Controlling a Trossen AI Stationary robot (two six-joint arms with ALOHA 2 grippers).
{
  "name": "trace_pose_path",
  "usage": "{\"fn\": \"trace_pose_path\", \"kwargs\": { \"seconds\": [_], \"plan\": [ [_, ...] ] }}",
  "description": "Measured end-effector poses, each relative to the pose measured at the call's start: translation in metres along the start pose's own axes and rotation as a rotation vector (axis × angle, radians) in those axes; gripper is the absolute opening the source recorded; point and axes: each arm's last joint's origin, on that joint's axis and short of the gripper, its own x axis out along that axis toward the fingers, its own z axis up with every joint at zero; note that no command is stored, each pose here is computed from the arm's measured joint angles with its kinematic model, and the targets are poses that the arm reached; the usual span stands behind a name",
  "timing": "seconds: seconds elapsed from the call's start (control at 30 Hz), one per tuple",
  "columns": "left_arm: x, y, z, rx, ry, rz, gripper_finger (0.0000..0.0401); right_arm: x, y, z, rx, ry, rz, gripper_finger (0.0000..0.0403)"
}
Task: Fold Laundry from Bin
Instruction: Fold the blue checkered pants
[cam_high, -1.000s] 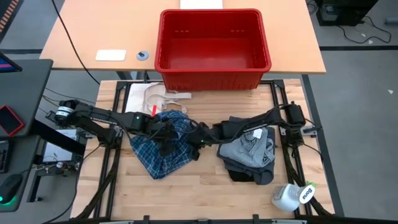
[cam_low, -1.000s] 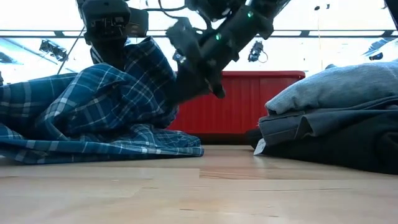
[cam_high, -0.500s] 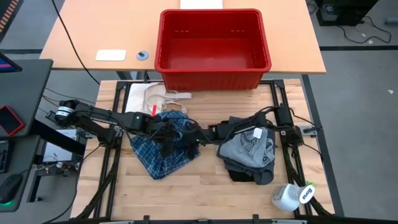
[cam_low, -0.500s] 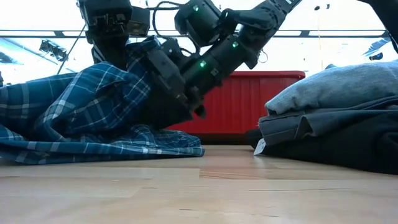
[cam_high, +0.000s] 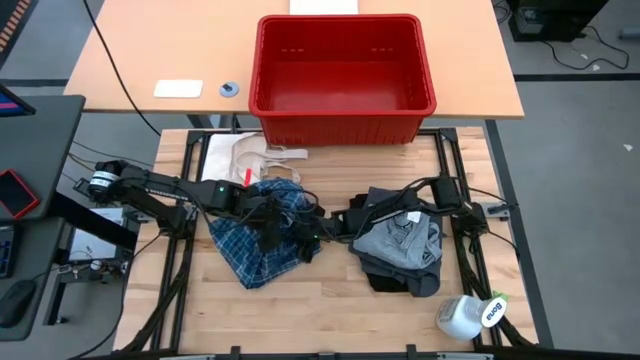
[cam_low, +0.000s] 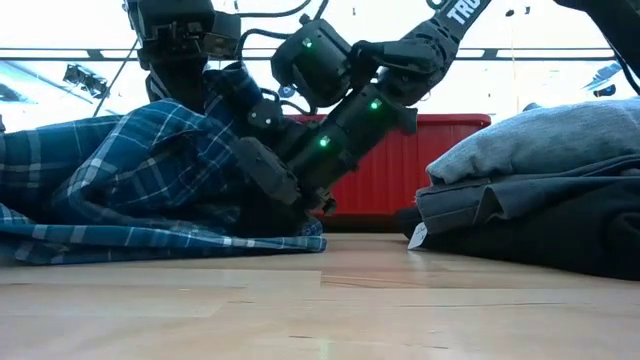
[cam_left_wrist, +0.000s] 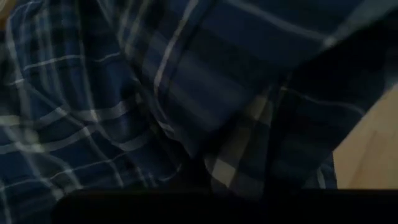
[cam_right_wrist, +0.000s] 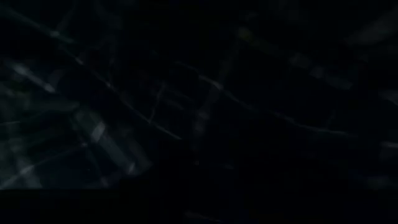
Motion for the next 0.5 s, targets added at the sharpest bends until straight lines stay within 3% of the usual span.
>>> {"fn": "trace_pose_path", "kwargs": {
  "seconds": [0.2,0.5],
  "plan": [
    [0.000,0.001,-0.001,-0.002,0.012,0.008,0.0013,-0.004,0.003,0.001,-0.006,0.020,0.031,0.0017],
    [0.000,0.001,-0.002,-0.001,0.017,0.013,0.0013,-0.026,0.008,0.018,0.035,0.000,0.095,0.0007]
  ]
}}
